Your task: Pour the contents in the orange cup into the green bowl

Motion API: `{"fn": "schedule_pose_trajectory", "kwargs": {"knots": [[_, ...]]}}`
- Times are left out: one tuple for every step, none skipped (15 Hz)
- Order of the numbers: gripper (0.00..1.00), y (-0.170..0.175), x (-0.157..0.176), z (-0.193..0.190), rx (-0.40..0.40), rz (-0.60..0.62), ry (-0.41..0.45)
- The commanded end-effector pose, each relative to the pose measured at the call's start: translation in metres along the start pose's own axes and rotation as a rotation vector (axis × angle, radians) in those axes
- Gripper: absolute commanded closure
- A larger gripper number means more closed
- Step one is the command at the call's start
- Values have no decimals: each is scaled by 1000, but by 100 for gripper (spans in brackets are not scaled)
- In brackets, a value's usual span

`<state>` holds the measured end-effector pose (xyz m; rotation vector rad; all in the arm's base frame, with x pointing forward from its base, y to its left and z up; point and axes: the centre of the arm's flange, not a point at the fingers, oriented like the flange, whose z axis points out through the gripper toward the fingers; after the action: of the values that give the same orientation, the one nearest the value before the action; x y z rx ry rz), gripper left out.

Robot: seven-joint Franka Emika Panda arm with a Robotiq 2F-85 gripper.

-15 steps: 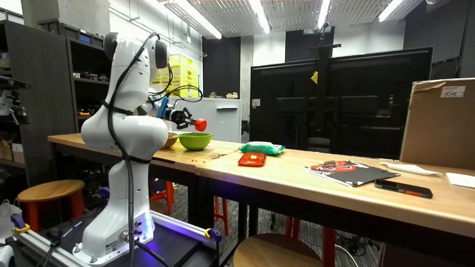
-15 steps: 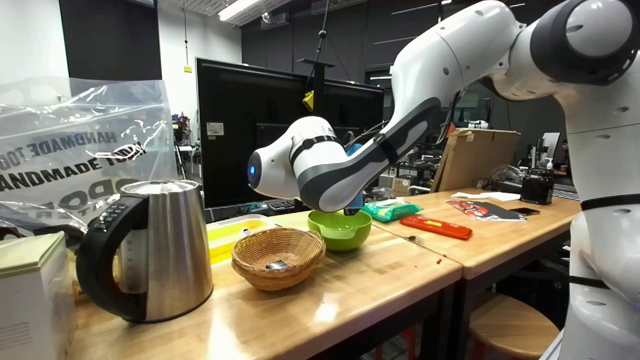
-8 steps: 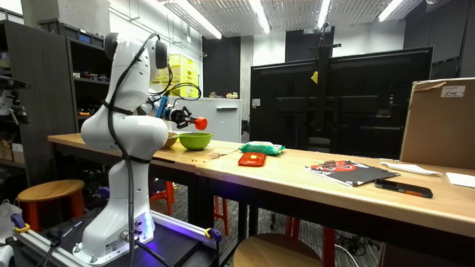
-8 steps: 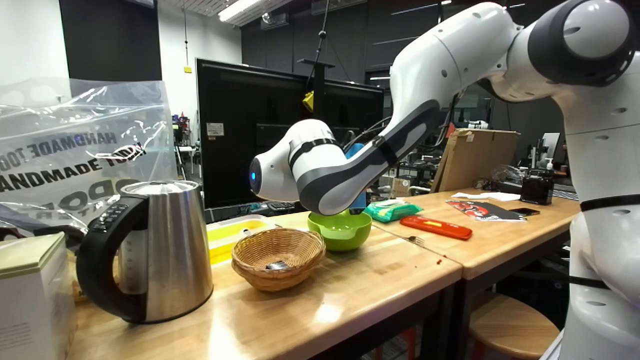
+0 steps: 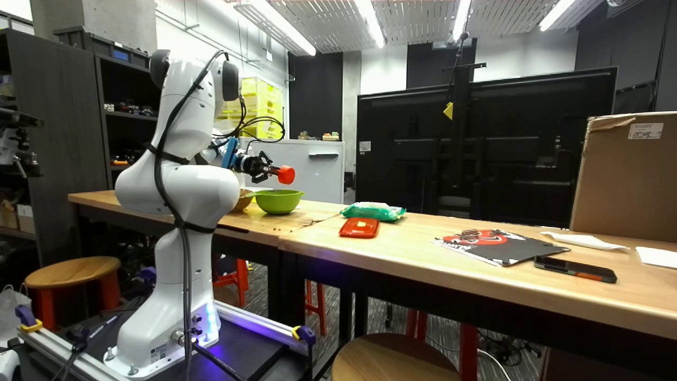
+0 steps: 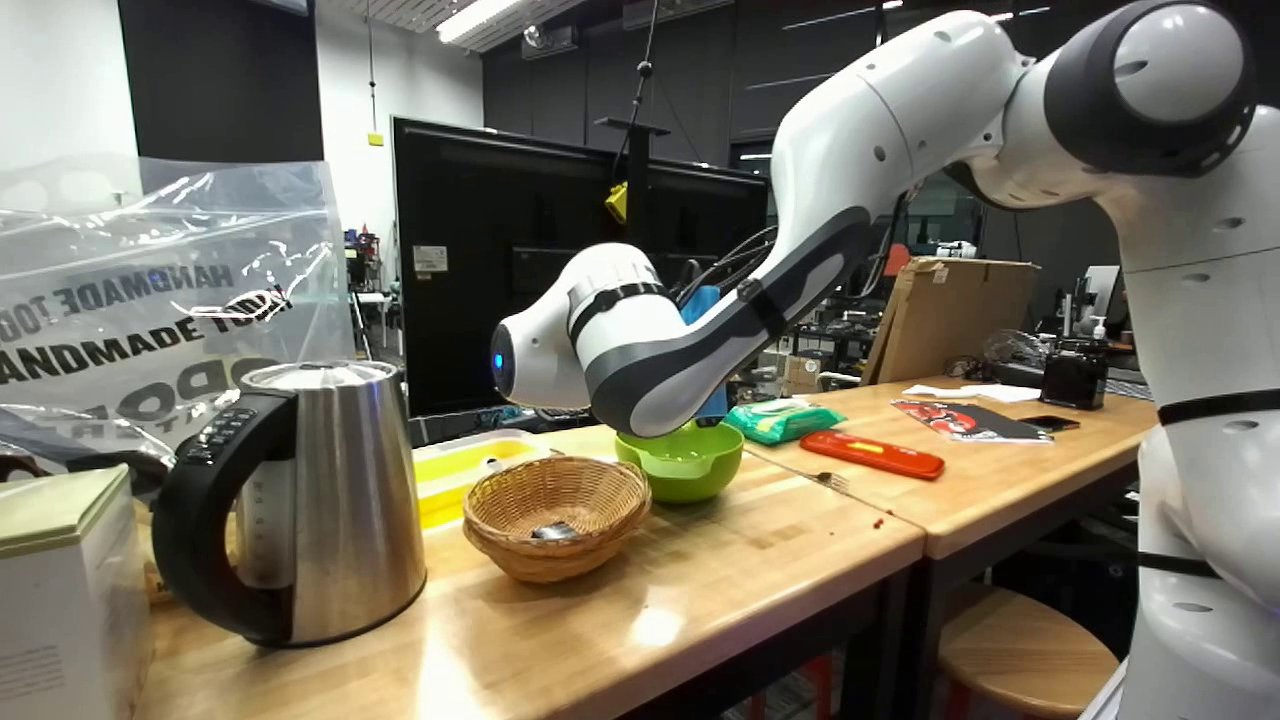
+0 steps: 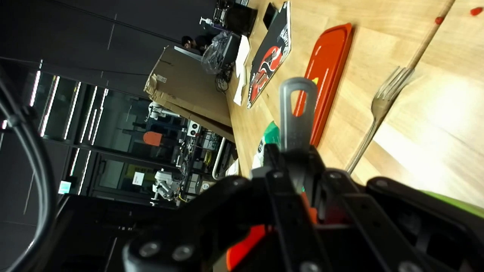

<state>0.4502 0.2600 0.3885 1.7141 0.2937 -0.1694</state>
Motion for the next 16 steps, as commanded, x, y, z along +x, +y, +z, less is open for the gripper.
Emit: {"fn": "schedule_pose_trajectory", "kwargs": {"knots": [[96,1,7,-14,-31,-21,16],[96,-1,8,-17,-31,-24,23],[96,-3,8,-20,-29,-27,29],[96,-5,9,-22,-32,-29,33],[96,-6,10,-23,-35,-30,37],[96,-7,10,-26,-39,-31,40],[96,-9,10,-28,-45,-32,43],[96,-12,11,-29,-62,-29,47],[96,-12,11,-30,-76,-25,46],[96,-14,11,-29,-89,-24,43],[96,-15,11,-28,-98,-23,36],[96,-14,10,-26,-111,-23,23],[96,-15,9,-24,-122,-23,11],[96,-15,8,-21,-131,-25,-2],[96,-14,6,-21,-136,-26,-15],[96,-14,6,-19,-149,-22,-23]]}}
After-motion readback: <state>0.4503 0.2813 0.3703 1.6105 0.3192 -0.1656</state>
